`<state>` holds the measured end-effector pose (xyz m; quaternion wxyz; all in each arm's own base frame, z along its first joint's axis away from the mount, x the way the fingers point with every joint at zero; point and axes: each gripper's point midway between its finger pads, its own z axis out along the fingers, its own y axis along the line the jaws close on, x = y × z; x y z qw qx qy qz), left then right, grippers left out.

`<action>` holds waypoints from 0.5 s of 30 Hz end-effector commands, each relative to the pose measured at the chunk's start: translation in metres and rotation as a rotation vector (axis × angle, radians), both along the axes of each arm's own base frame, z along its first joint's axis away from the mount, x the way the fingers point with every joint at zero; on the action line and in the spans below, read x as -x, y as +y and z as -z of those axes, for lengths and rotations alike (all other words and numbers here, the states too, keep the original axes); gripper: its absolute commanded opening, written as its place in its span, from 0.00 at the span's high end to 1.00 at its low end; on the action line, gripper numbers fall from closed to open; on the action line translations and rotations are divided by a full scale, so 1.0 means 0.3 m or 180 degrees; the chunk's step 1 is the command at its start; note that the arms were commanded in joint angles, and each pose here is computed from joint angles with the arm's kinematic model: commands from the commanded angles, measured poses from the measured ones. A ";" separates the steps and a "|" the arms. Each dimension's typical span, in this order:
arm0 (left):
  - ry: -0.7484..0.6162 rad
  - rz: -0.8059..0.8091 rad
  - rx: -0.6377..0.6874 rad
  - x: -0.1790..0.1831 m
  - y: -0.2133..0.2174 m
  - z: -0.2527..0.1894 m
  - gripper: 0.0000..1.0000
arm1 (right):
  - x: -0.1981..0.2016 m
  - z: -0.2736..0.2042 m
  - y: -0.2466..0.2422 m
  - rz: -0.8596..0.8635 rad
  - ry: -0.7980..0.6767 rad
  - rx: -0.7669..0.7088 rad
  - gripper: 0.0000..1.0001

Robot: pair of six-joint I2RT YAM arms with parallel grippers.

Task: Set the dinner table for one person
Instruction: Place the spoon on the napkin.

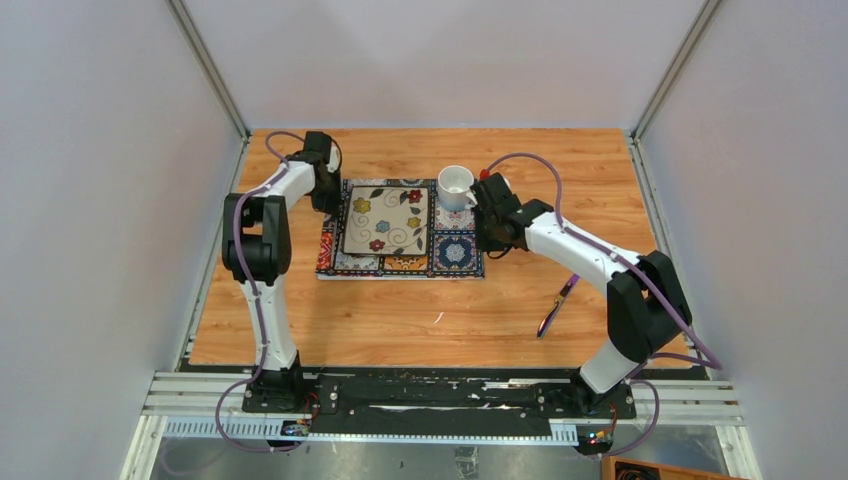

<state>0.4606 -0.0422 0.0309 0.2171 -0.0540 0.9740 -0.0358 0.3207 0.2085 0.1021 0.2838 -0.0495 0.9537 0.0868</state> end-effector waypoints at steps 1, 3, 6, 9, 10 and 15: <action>0.0039 0.0090 -0.0006 -0.023 -0.001 0.027 1.00 | 0.000 0.008 -0.023 -0.0002 0.0068 0.0064 0.84; 0.0050 0.0090 -0.0009 -0.024 0.000 0.033 1.00 | -0.003 0.008 -0.026 0.0005 0.0069 0.0068 0.84; 0.0054 0.0070 -0.0037 -0.023 0.005 0.034 1.00 | -0.002 0.010 -0.026 0.0000 0.0082 0.0069 0.84; 0.0071 0.0029 -0.0074 -0.020 0.014 0.035 1.00 | -0.002 0.014 -0.023 -0.0002 0.0100 0.0059 0.84; 0.0083 0.0024 -0.0074 -0.018 0.014 0.037 1.00 | -0.003 0.016 -0.022 -0.0002 0.0106 0.0060 0.84; 0.0112 -0.0061 -0.0175 -0.015 0.036 0.039 0.97 | -0.002 0.022 -0.021 -0.0009 0.0122 0.0060 0.84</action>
